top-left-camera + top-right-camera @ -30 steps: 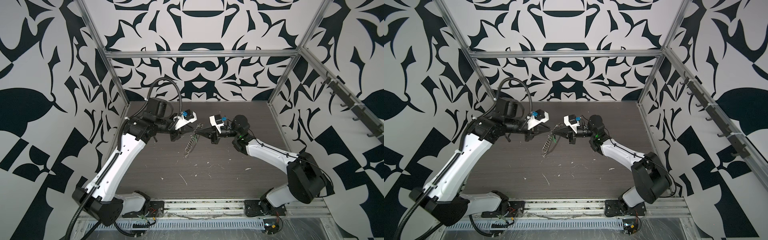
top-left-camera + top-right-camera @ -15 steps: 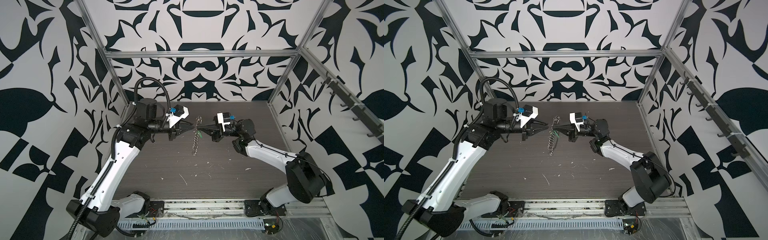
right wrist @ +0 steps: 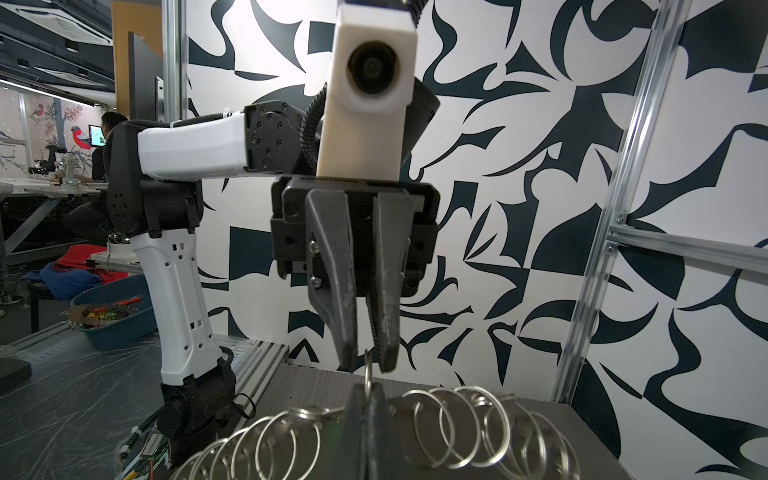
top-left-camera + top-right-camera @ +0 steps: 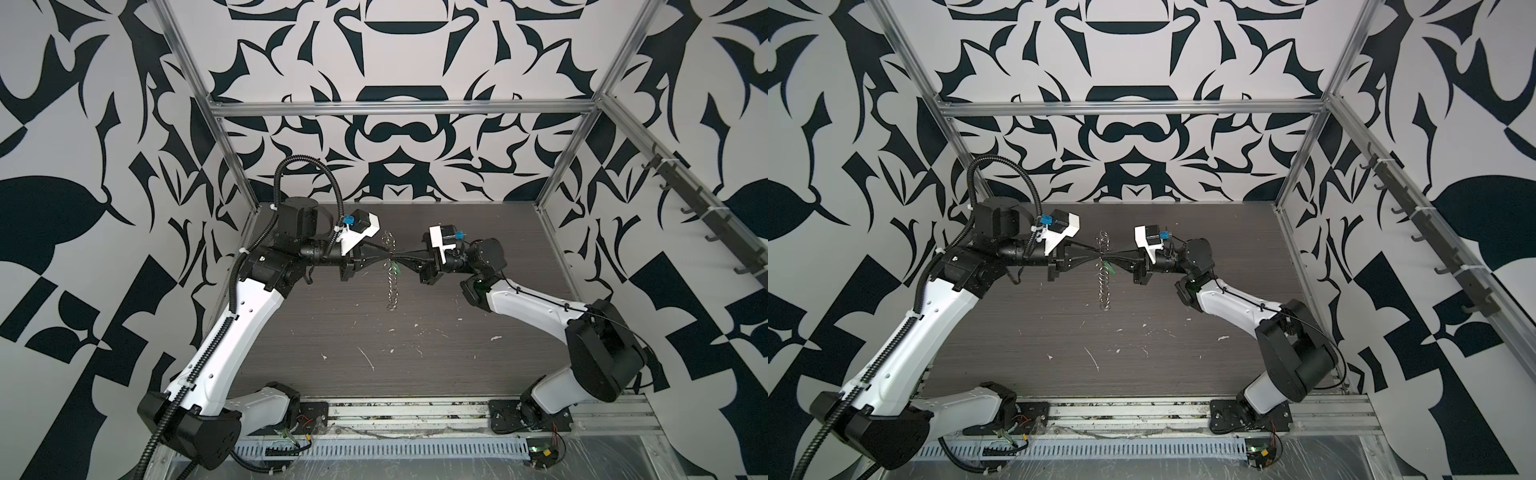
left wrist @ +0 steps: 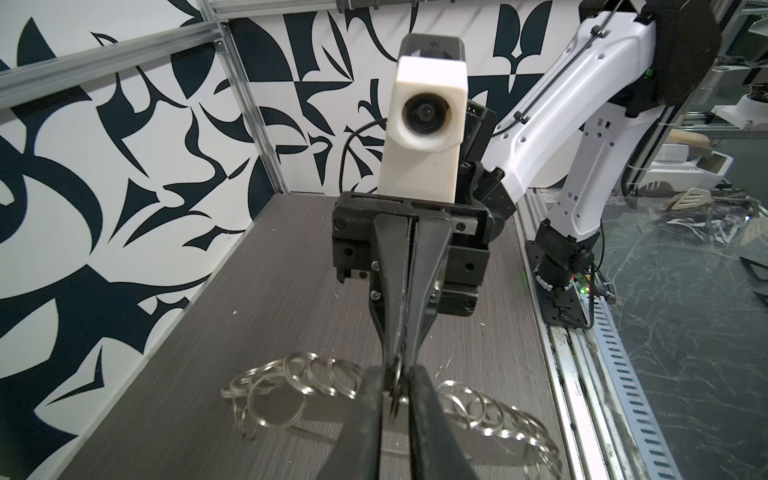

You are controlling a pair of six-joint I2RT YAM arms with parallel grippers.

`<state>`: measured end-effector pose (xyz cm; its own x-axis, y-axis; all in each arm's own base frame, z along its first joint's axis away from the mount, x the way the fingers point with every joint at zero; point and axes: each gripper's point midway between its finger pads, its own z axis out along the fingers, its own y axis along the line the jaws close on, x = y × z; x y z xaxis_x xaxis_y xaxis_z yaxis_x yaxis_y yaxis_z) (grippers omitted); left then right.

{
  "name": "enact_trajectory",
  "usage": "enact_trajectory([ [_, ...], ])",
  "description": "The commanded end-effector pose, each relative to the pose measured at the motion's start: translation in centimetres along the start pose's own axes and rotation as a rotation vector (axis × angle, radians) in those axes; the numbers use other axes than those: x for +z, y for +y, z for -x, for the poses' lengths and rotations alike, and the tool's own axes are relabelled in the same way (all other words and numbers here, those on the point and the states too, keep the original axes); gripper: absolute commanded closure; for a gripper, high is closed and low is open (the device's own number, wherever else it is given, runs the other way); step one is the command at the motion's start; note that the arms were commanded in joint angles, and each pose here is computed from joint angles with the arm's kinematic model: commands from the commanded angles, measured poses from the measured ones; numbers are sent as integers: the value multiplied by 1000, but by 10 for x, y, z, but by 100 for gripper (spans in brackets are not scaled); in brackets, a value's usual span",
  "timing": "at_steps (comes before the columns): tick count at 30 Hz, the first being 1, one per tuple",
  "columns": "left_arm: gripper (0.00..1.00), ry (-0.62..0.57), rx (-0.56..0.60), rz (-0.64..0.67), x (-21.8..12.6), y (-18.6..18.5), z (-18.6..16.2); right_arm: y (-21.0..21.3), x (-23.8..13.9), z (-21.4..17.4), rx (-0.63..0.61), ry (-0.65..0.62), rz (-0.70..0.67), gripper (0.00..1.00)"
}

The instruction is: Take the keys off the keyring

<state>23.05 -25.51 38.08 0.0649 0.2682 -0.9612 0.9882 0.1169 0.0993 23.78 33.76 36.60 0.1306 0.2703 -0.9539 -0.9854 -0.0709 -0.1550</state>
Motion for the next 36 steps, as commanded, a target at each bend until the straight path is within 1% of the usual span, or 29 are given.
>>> enact_trajectory([
  [1, 81, -1, -3, -18, 0, -5, -2, 4, 5, 42, -110, -84, 9, 100],
  [4, 81, 3, -7, -18, 0, -5, -3, 3, 5, 44, -111, -88, 6, 100],
  [7, 85, 5, -9, -19, 1, -5, -4, 3, 6, 45, -109, -90, 10, 100],
  [11, 92, 3, -3, -20, 2, -4, -3, 4, 6, 44, -104, -85, 16, 100],
  [12, 98, 3, -2, -20, 2, -3, -2, 4, 7, 44, -103, -82, 19, 100],
  [13, 100, 4, -1, -17, 2, -2, -2, 4, 7, 43, -102, -81, 19, 100],
  [17, 100, 28, 0, 8, 2, 3, -2, 5, 7, 40, -90, -63, 25, 100],
  [19, 100, 94, 21, 28, -1, 3, -9, 3, 5, 37, -78, -39, 10, 83],
  [20, 100, 131, 39, 38, -2, 4, -12, 2, 3, 36, -81, -27, 1, 77],
  [21, 100, 170, 49, 46, -3, 4, -16, 1, 2, 33, -86, -10, -10, 74],
  [23, 100, 226, 64, 47, -7, 1, -20, 0, 0, 26, -97, 30, -27, 71],
  [26, 100, 279, 103, 52, -6, -3, -27, 0, -2, 24, -108, 56, -34, 70],
  [27, 100, 309, 89, 38, 1, 0, -36, 0, -2, 24, -106, 59, -31, 70],
  [30, 100, 346, 94, 23, 4, -2, -38, 0, -1, 22, -95, 71, -22, 71],
  [32, 100, 365, 94, 21, 5, -3, -39, 0, -1, 21, -97, 73, -18, 72],
  [33, 100, 370, 123, 15, 5, -4, -39, 0, -1, 20, -94, 76, -14, 73],
  [36, 100, 371, 133, 12, 6, -5, -37, -1, 1, 17, -81, 89, -1, 74],
])
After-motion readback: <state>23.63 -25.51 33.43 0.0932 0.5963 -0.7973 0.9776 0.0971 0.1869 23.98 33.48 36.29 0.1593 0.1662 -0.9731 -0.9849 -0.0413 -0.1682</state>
